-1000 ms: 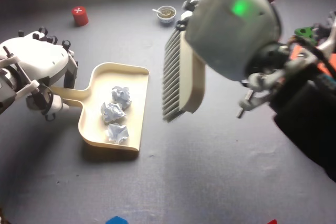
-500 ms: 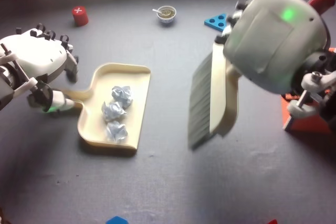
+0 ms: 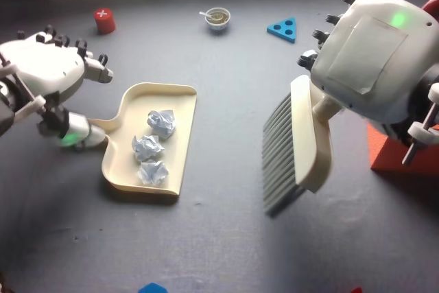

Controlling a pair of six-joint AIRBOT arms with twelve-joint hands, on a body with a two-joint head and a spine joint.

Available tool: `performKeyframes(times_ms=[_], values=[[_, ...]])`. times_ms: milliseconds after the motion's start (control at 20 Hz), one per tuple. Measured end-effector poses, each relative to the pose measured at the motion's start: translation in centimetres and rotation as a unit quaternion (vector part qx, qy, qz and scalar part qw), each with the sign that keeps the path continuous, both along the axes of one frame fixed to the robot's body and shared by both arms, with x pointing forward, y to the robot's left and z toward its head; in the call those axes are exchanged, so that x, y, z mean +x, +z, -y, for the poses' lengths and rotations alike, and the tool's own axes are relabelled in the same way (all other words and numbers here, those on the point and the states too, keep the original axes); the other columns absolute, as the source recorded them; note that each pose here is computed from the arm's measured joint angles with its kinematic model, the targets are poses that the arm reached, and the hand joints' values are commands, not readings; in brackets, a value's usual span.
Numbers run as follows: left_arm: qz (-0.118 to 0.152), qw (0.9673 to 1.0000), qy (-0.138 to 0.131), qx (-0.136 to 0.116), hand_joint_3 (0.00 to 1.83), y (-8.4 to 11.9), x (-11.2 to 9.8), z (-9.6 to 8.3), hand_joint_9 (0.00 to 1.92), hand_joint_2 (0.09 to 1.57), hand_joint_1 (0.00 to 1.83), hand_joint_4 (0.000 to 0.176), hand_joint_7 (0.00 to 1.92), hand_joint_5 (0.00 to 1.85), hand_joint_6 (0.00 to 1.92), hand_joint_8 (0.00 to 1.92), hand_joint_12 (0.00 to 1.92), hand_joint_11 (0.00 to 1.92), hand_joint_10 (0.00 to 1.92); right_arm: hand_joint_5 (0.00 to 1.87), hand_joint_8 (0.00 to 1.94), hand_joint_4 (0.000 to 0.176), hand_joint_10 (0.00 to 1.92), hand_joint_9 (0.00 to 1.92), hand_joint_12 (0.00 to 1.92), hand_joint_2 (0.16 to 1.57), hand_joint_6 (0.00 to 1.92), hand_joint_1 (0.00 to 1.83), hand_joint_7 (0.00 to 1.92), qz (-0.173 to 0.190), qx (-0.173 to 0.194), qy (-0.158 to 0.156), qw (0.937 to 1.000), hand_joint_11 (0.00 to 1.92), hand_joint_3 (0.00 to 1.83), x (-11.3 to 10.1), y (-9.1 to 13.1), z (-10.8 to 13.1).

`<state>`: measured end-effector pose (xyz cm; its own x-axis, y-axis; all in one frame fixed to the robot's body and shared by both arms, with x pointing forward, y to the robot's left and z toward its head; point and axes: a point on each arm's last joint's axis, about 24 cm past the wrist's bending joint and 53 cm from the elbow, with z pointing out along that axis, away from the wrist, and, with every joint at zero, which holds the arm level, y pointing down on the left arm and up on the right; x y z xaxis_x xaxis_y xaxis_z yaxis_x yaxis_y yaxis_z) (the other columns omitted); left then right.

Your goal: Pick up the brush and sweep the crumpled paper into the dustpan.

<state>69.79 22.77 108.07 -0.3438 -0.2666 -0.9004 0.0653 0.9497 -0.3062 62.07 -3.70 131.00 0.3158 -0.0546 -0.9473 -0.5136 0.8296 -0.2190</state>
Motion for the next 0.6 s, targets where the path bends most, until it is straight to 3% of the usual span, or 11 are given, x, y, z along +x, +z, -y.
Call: performKeyframes(times_ms=[200, 400, 450, 500, 550, 600], values=[[0.034, 0.9994, -0.010, -0.003, 0.01, 4.0, 1.2, 0.5, 0.35, 1.18, 0.56, 0.087, 0.37, 0.56, 0.01, 0.01, 0.78, 0.00, 0.01, 0.89, 1.94, 0.000, 1.92, 1.06, 1.92, 1.05, 1.92, 0.22, 1.01, 0.023, 0.007, -0.014, 0.9996, 1.12, 0.00, 0.3, 0.9, 0.4], [0.028, 0.9989, -0.030, -0.021, 0.01, 5.1, 0.1, 2.3, 0.34, 1.20, 0.51, 0.080, 0.37, 0.57, 0.01, 0.00, 0.76, 0.00, 0.00, 0.88, 1.94, 0.000, 1.92, 1.03, 1.92, 1.06, 1.92, 0.07, 1.00, 0.034, -0.020, -0.004, 0.9992, 1.06, 0.00, -1.1, 0.3, -1.1], [0.034, 0.9986, -0.033, -0.023, 0.01, 5.8, 0.0, 2.5, 0.33, 1.22, 0.45, 0.065, 0.37, 0.58, 0.01, 0.00, 0.76, 0.00, 0.00, 0.84, 1.94, 0.000, 1.92, 0.96, 1.92, 1.01, 1.92, 0.01, 0.98, 0.027, -0.025, 0.005, 0.9993, 0.87, 0.00, -1.6, -0.1, -1.7], [0.039, 0.9984, -0.034, -0.022, 0.01, 6.3, -0.1, 2.5, 0.31, 1.24, 0.41, 0.064, 0.36, 0.58, 0.00, 0.00, 0.75, 0.00, 0.00, 0.78, 1.87, 0.000, 1.92, 0.89, 1.92, 0.99, 1.90, 0.00, 0.95, 0.023, -0.029, 0.010, 0.9993, 0.75, 0.00, -1.9, -0.3, -1.9], [0.047, 0.9981, -0.032, -0.024, 0.01, 7.0, 0.1, 2.5, 0.32, 1.24, 0.39, 0.058, 0.36, 0.58, 0.00, 0.00, 0.76, 0.00, 0.00, 0.74, 1.46, 0.000, 1.84, 0.70, 1.92, 0.99, 1.26, 0.00, 0.89, 0.016, -0.029, 0.013, 0.9993, 0.45, 0.00, -2.2, -0.5, -1.8], [0.050, 0.9980, -0.030, -0.026, 0.01, 7.4, 0.2, 2.5, 0.31, 1.24, 0.39, 0.056, 0.36, 0.57, 0.00, 0.00, 0.75, 0.00, 0.00, 0.82, 1.21, 0.000, 1.65, 0.67, 1.86, 0.99, 0.81, 0.00, 0.90, 0.016, -0.031, 0.012, 0.9993, 0.40, 0.00, -2.3, -0.5, -1.7]])
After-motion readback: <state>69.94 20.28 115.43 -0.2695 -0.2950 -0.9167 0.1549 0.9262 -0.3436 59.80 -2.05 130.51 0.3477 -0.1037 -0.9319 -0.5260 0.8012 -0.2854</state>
